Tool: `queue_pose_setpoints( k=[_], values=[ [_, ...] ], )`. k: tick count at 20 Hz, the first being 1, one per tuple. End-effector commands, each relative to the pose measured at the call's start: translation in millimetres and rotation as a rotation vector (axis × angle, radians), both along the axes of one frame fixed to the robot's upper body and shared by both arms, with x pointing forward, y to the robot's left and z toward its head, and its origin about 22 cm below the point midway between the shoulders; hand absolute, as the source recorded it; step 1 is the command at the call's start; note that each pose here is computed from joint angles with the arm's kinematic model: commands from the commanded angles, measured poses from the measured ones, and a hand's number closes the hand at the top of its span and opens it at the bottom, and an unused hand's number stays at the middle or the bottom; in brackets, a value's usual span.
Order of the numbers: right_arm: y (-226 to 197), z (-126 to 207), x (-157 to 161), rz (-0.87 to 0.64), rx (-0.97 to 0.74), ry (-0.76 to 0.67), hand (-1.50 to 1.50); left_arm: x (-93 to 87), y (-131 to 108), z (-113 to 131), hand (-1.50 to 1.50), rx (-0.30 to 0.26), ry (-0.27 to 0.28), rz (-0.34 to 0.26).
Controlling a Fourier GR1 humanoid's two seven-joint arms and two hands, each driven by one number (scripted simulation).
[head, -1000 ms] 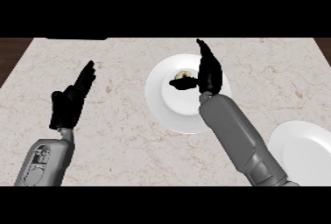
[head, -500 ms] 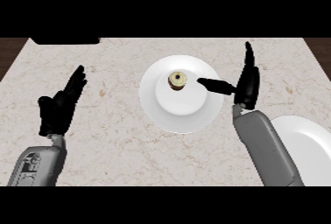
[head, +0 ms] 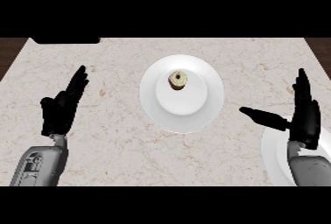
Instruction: Pick the cupcake from the plate and place it in the plate
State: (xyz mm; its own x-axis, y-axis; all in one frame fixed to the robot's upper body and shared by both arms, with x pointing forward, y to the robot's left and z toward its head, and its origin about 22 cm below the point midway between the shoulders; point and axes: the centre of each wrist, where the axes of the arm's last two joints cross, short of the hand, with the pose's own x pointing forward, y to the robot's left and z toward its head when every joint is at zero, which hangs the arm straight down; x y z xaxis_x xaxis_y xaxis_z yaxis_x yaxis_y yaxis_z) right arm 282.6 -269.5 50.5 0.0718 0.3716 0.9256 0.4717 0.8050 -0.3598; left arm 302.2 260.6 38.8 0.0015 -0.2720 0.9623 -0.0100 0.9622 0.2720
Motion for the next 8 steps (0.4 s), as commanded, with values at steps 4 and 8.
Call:
queue_pose_setpoints(
  k=[4, 8],
  values=[
    [-54, -12, -36, 0.008, 0.017, -0.029, -1.5, 6.3, 1, 2, 0.0, 0.015, 0.004, 0.01],
    [-75, -10, -28, -0.002, 0.028, -0.016, -1.5, 6.3, -16, -13, 0.0, 0.0, 0.008, -0.007]
  ],
)
